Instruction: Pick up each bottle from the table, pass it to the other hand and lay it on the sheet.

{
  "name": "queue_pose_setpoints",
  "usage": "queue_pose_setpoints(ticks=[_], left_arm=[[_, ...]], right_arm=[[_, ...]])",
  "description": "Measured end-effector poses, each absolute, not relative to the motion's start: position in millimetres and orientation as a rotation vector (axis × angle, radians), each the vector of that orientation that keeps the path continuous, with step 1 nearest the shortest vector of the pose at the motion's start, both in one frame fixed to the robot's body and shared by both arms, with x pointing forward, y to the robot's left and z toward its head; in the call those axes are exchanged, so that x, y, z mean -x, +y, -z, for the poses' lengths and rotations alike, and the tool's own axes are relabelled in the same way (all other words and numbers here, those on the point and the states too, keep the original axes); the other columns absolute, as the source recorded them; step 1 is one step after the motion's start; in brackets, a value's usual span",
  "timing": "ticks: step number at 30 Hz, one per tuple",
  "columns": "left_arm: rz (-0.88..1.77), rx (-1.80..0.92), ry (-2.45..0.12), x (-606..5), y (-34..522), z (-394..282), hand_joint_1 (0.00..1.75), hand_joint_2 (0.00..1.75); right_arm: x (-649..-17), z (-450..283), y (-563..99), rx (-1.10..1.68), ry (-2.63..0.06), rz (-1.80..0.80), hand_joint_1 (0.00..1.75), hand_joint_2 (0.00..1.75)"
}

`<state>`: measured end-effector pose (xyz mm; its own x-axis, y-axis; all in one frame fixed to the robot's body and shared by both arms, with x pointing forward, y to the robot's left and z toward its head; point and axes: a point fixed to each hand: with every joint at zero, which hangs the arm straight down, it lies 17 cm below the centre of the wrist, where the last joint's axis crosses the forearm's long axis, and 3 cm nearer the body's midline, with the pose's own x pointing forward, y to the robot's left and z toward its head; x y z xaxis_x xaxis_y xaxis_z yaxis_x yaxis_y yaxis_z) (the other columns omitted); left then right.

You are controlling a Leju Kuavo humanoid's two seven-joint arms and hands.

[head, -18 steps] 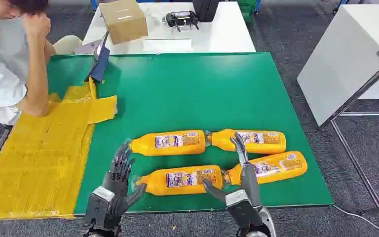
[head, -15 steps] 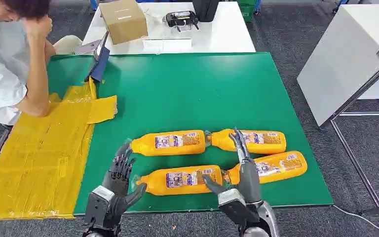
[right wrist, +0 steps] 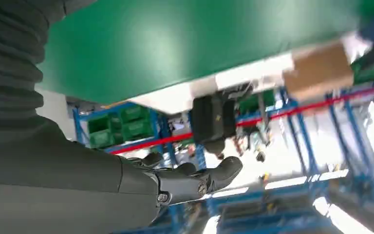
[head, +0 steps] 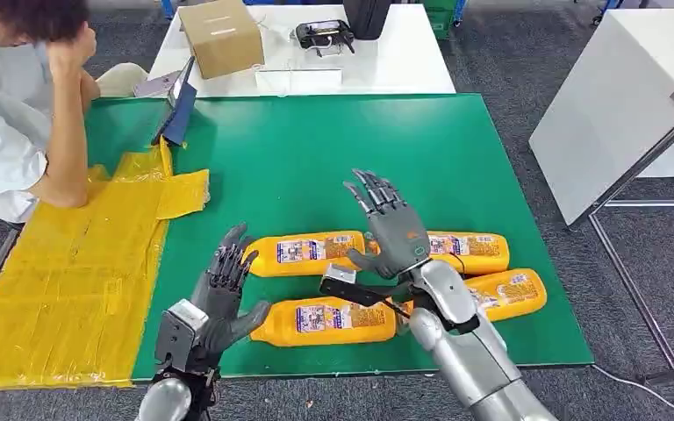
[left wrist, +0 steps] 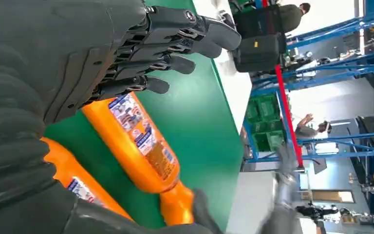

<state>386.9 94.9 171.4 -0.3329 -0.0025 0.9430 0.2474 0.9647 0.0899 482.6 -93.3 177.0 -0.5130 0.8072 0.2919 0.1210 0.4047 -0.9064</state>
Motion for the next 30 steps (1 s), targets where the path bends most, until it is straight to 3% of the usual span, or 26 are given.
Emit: queue_pose_setpoints(ticks=[9, 18, 30], left_arm=[[0.260, 0.175, -1.896, -391, 94, -172, 0.00, 1.75], [0.285, 0.271, -1.910, -401, 75, -181, 0.00, 1.75], [0.322, 0.341, -1.907, -408, 49, -185, 0.00, 1.75]], right_arm=[[-495, -156, -84, 0.785, -1.844, -1.243, 0.00, 1.75], [-497, -100, -39, 0.475, -1.687, -1.469, 0.00, 1.75], [-523, -53, -64, 0.460, -1.443, -1.418, 0.00, 1.75]])
